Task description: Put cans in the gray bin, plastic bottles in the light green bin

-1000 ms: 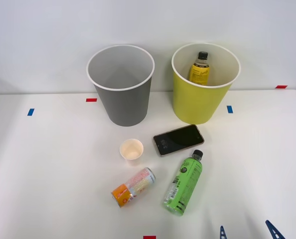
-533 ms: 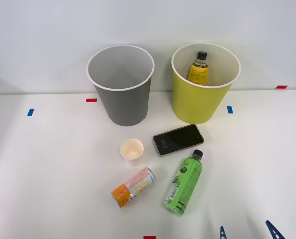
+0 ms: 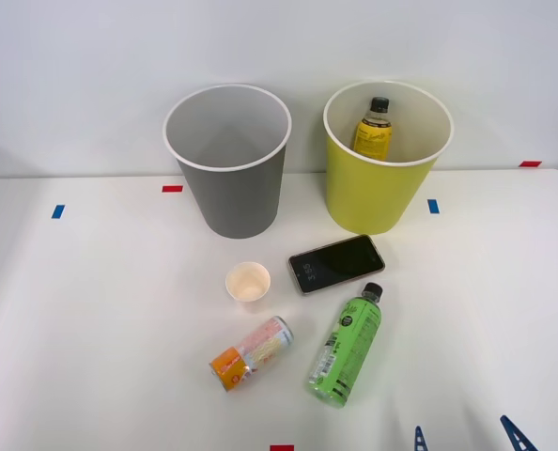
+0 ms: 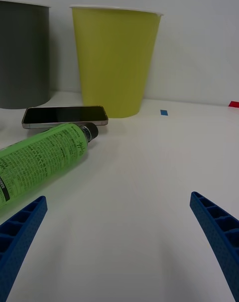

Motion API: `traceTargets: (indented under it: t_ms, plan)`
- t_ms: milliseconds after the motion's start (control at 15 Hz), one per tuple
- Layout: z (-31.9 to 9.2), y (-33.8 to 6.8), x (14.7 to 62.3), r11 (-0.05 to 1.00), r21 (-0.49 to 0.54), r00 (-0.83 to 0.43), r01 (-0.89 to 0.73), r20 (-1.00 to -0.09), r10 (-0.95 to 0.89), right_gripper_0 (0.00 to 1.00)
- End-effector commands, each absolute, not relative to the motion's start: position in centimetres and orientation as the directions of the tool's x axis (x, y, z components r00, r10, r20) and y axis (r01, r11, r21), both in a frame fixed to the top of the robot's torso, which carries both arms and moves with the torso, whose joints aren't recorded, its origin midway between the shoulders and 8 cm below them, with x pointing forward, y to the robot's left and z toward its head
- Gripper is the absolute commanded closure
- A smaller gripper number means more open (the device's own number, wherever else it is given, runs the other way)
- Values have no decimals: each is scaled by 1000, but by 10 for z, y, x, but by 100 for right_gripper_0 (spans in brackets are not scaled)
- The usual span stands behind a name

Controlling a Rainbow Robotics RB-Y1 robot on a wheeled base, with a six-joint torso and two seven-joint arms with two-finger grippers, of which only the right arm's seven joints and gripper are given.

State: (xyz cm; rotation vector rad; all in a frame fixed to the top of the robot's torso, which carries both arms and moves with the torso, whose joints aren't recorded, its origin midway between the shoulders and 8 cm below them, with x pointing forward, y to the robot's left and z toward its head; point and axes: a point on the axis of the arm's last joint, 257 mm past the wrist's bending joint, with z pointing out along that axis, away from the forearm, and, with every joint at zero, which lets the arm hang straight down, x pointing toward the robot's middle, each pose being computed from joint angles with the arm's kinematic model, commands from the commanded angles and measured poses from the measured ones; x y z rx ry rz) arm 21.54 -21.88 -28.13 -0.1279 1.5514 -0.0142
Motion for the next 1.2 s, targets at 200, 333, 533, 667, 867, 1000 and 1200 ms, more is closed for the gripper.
traceTargets:
  t_ms: [200,333,533,667,867,1000,1200]
  plan:
    - [-281,-219,215,993,-91,21,-72,-996,-90,0]
    - [-281,-219,215,993,-91,21,-72,-996,-90,0]
    - [-281,-219,215,993,-91,21,-72,-996,-90,0]
    - [-281,-219,215,993,-91,21,-72,-996,-90,0]
    - [-281,-219,215,993,-91,21,-72,-996,-90,0]
    - [-281,-219,215,993,-91,21,-72,-996,-90,0]
    - [-281,-219,215,993,-91,21,-72,-996,-90,0]
